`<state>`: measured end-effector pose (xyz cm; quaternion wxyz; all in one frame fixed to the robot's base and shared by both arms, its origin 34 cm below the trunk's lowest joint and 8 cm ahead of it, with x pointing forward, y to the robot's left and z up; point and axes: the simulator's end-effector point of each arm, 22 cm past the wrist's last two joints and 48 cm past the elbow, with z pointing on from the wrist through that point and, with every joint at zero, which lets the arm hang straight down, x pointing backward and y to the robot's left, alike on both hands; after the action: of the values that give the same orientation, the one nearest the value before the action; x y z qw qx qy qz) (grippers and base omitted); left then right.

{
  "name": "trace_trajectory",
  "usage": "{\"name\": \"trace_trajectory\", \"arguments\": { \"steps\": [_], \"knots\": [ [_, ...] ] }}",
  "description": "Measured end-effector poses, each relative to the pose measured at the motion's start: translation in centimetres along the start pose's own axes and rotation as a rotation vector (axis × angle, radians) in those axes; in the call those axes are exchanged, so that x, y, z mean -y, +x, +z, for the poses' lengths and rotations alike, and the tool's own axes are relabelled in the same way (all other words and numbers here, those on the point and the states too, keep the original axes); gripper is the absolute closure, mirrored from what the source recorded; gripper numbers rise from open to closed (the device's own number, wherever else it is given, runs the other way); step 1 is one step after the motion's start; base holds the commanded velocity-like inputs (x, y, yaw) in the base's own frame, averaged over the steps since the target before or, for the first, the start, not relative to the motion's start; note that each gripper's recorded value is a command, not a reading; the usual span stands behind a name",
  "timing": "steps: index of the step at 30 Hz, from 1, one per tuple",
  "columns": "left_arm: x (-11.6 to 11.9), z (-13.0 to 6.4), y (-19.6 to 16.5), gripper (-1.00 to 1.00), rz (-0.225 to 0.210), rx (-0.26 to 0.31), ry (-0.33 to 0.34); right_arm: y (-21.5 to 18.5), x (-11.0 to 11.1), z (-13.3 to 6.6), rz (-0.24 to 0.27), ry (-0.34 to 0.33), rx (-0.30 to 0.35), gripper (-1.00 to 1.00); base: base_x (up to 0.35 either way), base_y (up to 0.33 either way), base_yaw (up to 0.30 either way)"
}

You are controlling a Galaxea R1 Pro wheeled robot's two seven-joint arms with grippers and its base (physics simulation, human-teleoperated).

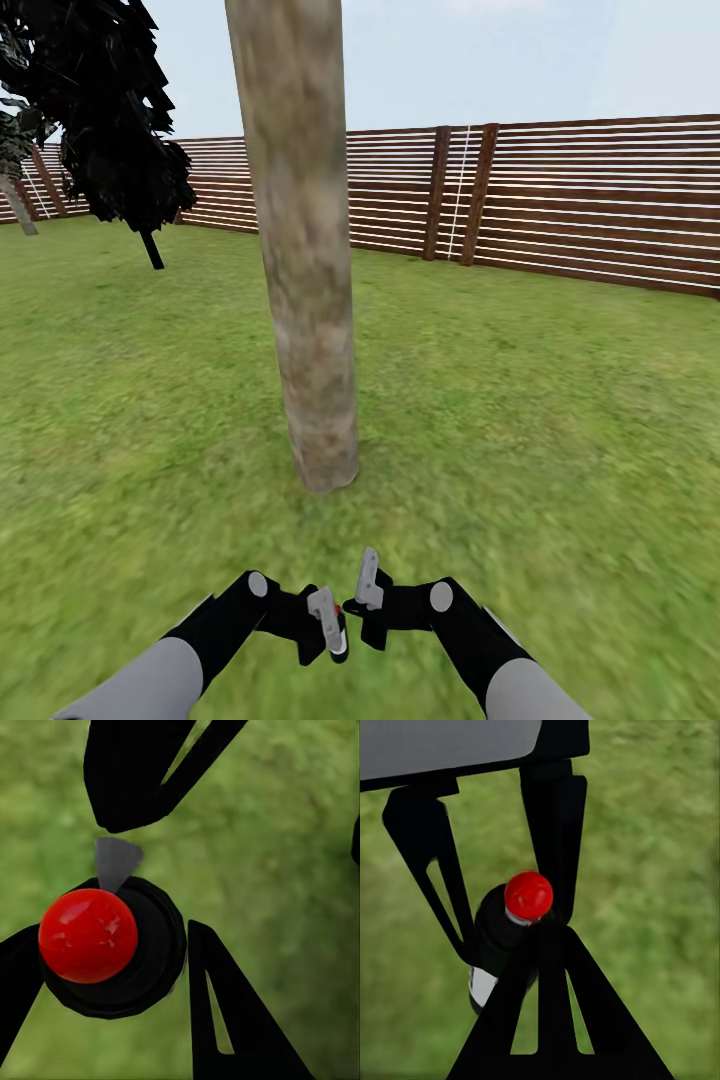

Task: In the garden, pick up the pesticide atomizer on the floor and spray pesticide onto both trees until each tree trunk is fully covered.

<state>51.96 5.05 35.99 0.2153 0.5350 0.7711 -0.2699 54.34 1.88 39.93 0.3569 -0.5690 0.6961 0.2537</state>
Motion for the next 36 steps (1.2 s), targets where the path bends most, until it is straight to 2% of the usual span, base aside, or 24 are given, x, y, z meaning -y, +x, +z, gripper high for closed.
{"name": "trace_trajectory", "arguments": {
  "steps": [5,13,21,25,33,34,36],
  "knots": [
    [0.2,0.1,-0.6,1.00,0.019,0.022,0.003,0.0,0.0,0.0,0.000,0.000,-0.001,1.00,0.000,0.000,0.000],
    [0.2,0.1,-0.7,1.00,0.021,0.027,0.003,0.1,0.0,0.0,0.000,0.000,-0.002,1.00,0.000,0.000,0.000],
    [-0.1,-0.3,0.9,1.00,0.008,0.001,-0.001,0.1,0.0,0.0,0.001,0.001,-0.001,1.00,0.000,0.000,0.000],
    [-2.0,-2.4,4.5,1.00,-0.023,-0.037,-0.039,0.1,0.0,0.0,0.001,0.001,-0.001,1.00,0.000,0.000,0.000],
    [-4.5,-6.5,11.0,1.00,-0.057,-0.125,-0.097,0.2,0.0,0.0,0.003,0.000,-0.002,1.00,0.000,0.000,0.000],
    [-4.7,-6.9,11.5,1.00,-0.061,-0.132,-0.101,0.2,0.0,-0.1,0.003,0.000,-0.002,-1.00,0.000,0.000,0.000],
    [-5.3,-8.1,13.1,1.00,-0.067,-0.156,-0.116,0.3,0.0,-0.1,0.004,0.000,-0.004,-1.00,0.000,0.000,0.000]
  ]
}}
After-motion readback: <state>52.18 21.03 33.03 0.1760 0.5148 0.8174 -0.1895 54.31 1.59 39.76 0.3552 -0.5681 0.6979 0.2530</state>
